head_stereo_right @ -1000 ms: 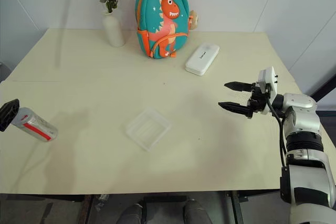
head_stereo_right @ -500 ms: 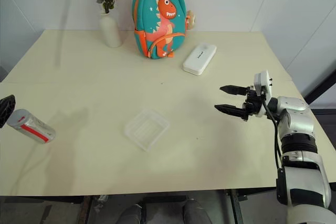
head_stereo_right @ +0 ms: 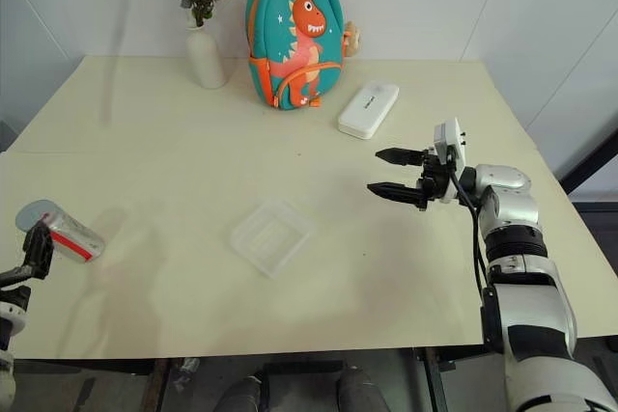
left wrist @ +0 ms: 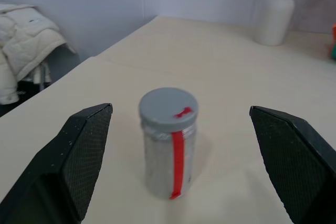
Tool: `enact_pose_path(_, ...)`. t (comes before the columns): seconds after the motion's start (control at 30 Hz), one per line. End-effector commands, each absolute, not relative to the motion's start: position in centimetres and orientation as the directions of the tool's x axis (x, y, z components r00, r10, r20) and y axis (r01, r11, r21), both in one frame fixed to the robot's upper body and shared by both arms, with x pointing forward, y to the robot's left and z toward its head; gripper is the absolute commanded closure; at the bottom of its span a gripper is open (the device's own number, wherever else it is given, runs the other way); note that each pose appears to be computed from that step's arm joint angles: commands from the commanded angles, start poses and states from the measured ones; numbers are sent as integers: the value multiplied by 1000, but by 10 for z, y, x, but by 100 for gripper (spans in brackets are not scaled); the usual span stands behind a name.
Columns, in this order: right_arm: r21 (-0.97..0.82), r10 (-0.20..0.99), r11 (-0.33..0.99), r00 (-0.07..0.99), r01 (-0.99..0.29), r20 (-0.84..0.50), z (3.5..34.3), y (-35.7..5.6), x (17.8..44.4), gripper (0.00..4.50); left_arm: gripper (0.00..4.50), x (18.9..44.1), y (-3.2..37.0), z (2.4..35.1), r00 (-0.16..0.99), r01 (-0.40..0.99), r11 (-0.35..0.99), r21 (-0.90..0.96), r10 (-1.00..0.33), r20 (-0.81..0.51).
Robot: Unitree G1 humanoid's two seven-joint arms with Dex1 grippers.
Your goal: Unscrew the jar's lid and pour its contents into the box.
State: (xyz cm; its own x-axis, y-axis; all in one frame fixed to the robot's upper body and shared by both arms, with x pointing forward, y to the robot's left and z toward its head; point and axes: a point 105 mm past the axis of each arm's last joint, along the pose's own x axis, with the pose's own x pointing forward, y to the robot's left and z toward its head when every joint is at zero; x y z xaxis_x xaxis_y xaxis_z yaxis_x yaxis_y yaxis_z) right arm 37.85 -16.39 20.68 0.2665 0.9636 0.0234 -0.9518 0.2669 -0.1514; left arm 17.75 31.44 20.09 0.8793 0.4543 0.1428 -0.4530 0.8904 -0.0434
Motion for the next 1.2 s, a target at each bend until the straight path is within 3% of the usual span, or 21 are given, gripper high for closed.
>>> enact_pose_path(0.03,-197,982,191,189,-962,28,215,-159,372,0,3,167,323,183,836,-535,844,-48,536,114)
enact_pose_path(0.2,-192,985,175,173,-966,26,210,-154,370,0,3,174,333,163,816,-569,821,-46,571,86)
enact_pose_path(0.37,-197,985,171,166,-965,38,211,-149,370,0,3,205,325,148,870,-489,872,-21,490,63)
enact_pose_path(1.2,-204,986,169,165,-964,34,215,-138,373,0,3,249,346,157,826,-542,840,-40,540,160)
